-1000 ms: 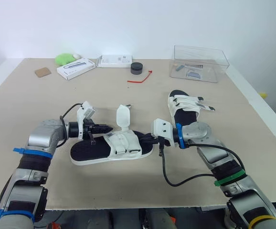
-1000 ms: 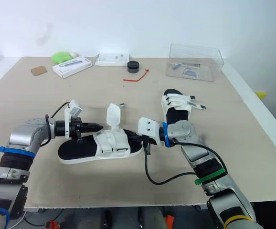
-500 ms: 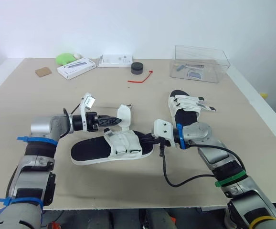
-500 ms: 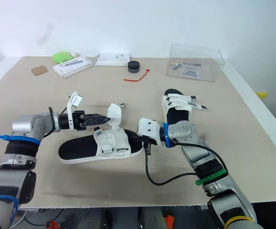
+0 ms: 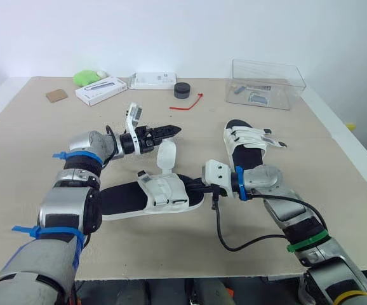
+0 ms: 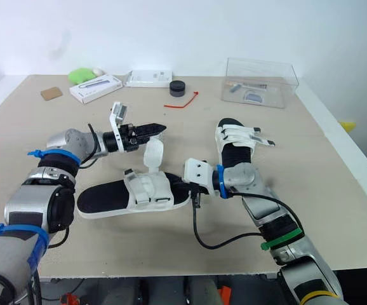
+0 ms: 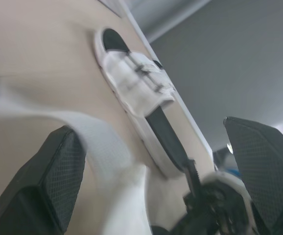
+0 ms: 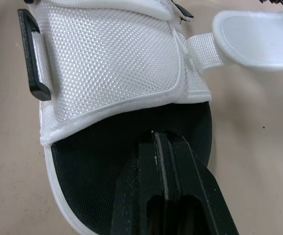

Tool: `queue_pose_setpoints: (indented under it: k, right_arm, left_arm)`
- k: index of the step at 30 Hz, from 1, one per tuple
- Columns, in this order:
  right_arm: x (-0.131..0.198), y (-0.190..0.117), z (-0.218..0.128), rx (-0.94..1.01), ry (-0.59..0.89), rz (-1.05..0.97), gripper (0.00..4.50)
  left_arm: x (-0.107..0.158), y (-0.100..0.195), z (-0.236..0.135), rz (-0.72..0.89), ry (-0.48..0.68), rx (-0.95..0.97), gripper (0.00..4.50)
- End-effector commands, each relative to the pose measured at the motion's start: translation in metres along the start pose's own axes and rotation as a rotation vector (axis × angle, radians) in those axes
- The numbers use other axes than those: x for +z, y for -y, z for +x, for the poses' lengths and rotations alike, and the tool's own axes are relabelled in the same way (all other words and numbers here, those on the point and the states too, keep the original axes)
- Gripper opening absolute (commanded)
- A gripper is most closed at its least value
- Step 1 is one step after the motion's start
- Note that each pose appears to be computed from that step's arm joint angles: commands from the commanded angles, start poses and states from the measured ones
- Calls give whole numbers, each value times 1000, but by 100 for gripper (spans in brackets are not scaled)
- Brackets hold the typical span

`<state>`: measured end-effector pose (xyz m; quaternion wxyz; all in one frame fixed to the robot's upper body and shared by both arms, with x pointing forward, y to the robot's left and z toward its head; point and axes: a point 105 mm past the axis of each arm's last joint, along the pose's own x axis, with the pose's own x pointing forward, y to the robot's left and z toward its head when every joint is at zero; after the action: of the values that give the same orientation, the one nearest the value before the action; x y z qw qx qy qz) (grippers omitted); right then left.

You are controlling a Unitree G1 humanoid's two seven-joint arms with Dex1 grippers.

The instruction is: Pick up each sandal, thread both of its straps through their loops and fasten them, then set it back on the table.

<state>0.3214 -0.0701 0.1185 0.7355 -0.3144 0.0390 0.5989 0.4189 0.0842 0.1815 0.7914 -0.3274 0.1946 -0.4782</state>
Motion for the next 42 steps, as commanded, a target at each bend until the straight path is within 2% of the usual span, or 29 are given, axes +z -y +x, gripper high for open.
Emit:
queue_pose_setpoints:
  k: [1, 10, 13, 19, 21, 22, 25, 29, 31, 33, 35, 37, 39, 42]
  right_arm:
    - [-10, -4, -3, 5, -47, 14, 0]
    - [-11, -3, -5, -1, -57, 16, 0]
    - [-11, -3, -5, 1, -59, 15, 0]
    - [-11, -2, -4, 11, -64, 8, 0]
    - [-11, -1, -4, 13, -65, 6, 0]
    - [-11, -1, -4, 13, -64, 6, 0]
    - [-10, -1, -4, 15, -63, 5, 0]
    - [-10, -1, -4, 18, -64, 5, 0]
    - [-10, -1, -5, 19, -64, 6, 0]
    - [-11, -1, -6, 22, -66, 6, 0]
    - [-12, -2, -7, 24, -69, 7, 0]
    - [-13, -2, -7, 30, -72, 6, 0]
    - [-13, -3, -6, 35, -71, 7, 0]
    - [-13, -4, -3, 45, -67, 7, 0]
  left_arm:
    - [19, 13, 5, 56, 51, -24, 446]
    - [20, 16, 11, 100, 51, -43, 446]
    - [17, 12, 14, 141, 41, -21, 381]
    - [16, 9, 14, 172, 41, -7, 102]
    - [18, 9, 13, 188, 49, -5, 32]
    - [18, 8, 12, 199, 48, -2, 9]
    - [22, 9, 11, 273, 41, 7, 9]
    - [28, 20, 10, 547, -1, -24, 9]
    - [30, 34, 9, 742, -16, -63, 9]
    - [21, 57, 3, 1016, -56, -137, 9]
    - [10, 75, -2, 1210, -71, -197, 9]
    - [-14, 92, -13, 1426, -124, -288, 9]
    - [-39, 98, -24, 1595, -205, -365, 9]
    - [-64, 96, -40, 1746, -274, -439, 9]
